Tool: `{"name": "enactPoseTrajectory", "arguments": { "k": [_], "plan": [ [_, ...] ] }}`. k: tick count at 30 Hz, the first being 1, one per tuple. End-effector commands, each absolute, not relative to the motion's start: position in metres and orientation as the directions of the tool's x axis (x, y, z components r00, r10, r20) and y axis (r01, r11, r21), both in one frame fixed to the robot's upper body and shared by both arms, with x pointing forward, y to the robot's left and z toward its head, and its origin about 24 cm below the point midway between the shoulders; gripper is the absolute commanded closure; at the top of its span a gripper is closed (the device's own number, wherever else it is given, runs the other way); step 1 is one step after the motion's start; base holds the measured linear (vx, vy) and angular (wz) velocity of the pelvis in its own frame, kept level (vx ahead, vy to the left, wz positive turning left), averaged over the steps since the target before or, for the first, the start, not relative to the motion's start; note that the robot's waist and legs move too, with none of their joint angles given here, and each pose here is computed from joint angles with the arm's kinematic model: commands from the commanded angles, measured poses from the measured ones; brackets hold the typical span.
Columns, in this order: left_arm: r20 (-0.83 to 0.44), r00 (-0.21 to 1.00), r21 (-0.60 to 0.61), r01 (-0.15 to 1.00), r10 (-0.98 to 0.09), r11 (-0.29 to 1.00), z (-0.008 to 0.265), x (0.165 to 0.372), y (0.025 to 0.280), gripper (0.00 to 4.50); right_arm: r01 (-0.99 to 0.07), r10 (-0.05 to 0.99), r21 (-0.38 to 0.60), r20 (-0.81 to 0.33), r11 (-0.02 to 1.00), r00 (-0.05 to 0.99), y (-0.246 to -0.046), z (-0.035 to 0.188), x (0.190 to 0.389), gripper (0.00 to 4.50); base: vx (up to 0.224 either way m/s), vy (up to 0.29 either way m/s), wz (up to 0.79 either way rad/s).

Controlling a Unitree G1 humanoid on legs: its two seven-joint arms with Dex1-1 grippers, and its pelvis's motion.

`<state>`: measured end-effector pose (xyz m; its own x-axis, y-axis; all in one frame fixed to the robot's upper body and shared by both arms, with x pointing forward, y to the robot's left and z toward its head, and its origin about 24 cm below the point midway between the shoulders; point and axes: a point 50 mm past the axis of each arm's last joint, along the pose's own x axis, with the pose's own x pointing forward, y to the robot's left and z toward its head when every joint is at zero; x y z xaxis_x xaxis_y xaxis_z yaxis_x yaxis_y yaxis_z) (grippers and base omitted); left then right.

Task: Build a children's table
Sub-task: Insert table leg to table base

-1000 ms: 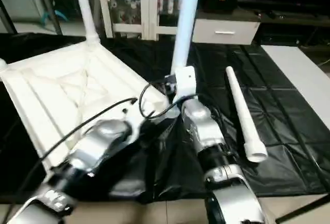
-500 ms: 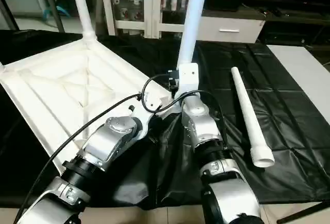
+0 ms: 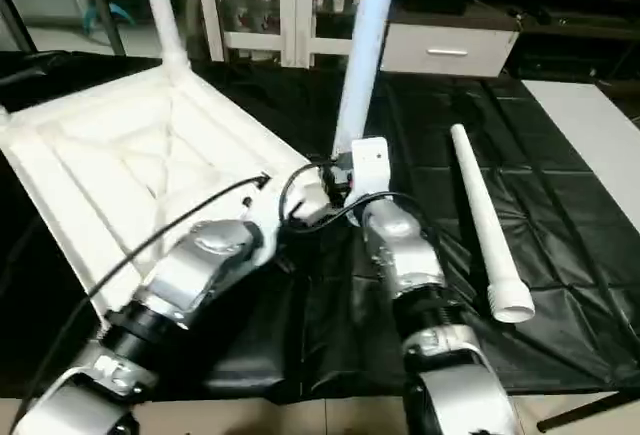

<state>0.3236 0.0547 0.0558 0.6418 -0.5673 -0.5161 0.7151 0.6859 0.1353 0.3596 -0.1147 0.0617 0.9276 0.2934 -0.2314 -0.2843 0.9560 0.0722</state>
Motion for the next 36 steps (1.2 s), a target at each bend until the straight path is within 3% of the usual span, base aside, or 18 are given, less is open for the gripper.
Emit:
{"name": "enactPoseTrajectory", "arguments": {
  "k": [1,11,13,20,36],
  "plan": [
    [-0.454,0.644,0.146,0.736,-0.616,0.661,0.063,0.322,0.053,4.5,-0.313,0.319,0.065,-0.219,0.948,0.922,-0.119,0.068,0.358,0.82,0.0,0.0,0.0],
    [-0.505,0.516,0.131,0.838,-0.692,0.529,0.057,0.306,0.071,4.5,-0.506,0.501,0.037,-0.219,0.862,0.837,-0.145,0.079,0.33,0.04,0.0,0.0,0.0],
    [-0.525,0.479,0.125,0.861,-0.703,0.493,0.055,0.302,0.077,4.5,-0.58,0.567,0.019,-0.234,0.815,0.79,-0.151,0.08,0.322,0.04,0.0,0.0,0.0],
    [-0.542,0.417,0.119,0.897,-0.729,0.425,0.056,0.295,0.086,4.5,-0.693,0.676,0.029,-0.255,0.721,0.692,-0.165,0.087,0.308,0.04,0.0,0.0,0.0],
    [-0.558,0.211,0.072,0.976,-0.803,0.207,0.06,0.27,0.091,4.5,-0.812,0.777,0.025,-0.311,0.583,0.548,-0.177,0.09,0.298,0.04,0.0,0.0,0.0]
  ]
}}
